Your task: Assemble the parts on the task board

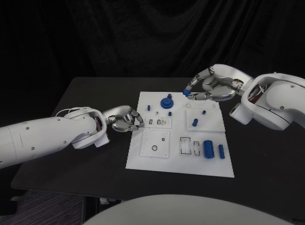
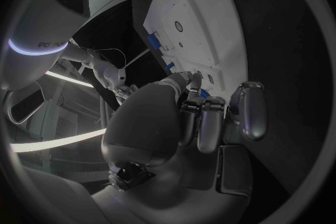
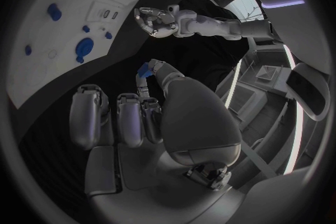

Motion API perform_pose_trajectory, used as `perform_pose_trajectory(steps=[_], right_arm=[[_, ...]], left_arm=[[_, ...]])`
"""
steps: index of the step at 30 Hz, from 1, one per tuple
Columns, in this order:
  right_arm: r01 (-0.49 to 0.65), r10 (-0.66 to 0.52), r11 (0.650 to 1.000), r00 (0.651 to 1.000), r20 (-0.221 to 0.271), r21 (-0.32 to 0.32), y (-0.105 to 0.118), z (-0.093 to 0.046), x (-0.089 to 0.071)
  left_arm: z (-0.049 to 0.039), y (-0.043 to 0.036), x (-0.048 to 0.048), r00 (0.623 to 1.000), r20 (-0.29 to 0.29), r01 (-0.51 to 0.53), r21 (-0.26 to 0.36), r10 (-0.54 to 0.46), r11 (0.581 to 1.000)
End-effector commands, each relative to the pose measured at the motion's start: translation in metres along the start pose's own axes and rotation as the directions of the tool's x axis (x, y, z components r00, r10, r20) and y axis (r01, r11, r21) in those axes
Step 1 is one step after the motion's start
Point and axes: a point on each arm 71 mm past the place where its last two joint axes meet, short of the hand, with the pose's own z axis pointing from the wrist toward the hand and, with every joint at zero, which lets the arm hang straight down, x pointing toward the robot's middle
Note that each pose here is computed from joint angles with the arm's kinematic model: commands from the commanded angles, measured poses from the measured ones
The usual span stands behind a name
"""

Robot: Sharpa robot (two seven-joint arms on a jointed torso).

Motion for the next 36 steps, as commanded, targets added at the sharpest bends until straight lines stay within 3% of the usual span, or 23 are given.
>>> perform_pose_trajectory(steps=[1, 7, 15, 25, 30, 33, 36], right_arm=[[-0.179, 0.176, 0.984, 0.981, -0.08, -0.027, 0.005, -0.004, 0.006], [-0.271, 0.271, 0.962, 0.954, -0.126, 0.012, 0.004, -0.008, 0.01], [-0.313, 0.314, 0.949, 0.935, -0.165, 0.034, 0.003, -0.011, 0.014], [-0.341, 0.347, 0.938, 0.92, -0.181, 0.067, -0.002, -0.012, 0.017], [-0.219, 0.225, 0.974, 0.959, -0.172, 0.053, -0.006, -0.009, 0.018], [-0.039, 0.044, 0.999, 0.988, -0.151, 0.033, -0.011, -0.005, 0.022], [0.119, -0.115, 0.993, 0.985, -0.132, 0.022, -0.014, 0.0, 0.025]], left_arm=[[0.0003, -0.0018, 0.001, 1.0, 0.001, 0.009, 0.021, -0.009, 1.0], [0.0006, -0.0019, 0.001, 1.0, 0.002, 0.009, 0.024, -0.009, 1.0], [0.0008, -0.0018, 0.001, 1.0, 0.002, 0.008, 0.026, -0.009, 1.0], [0.0005, -0.0044, -0.0017, 0.999, 0.04, -0.002, 0.073, -0.001, 0.997], [0.0008, -0.0101, -0.0047, 0.996, 0.093, -0.023, 0.144, 0.01, 0.989], [0.0014, -0.0141, -0.0068, 0.991, 0.131, -0.044, 0.191, 0.018, 0.981], [0.0023, -0.0163, -0.0079, 0.988, 0.152, -0.07, 0.219, 0.037, 0.973]])
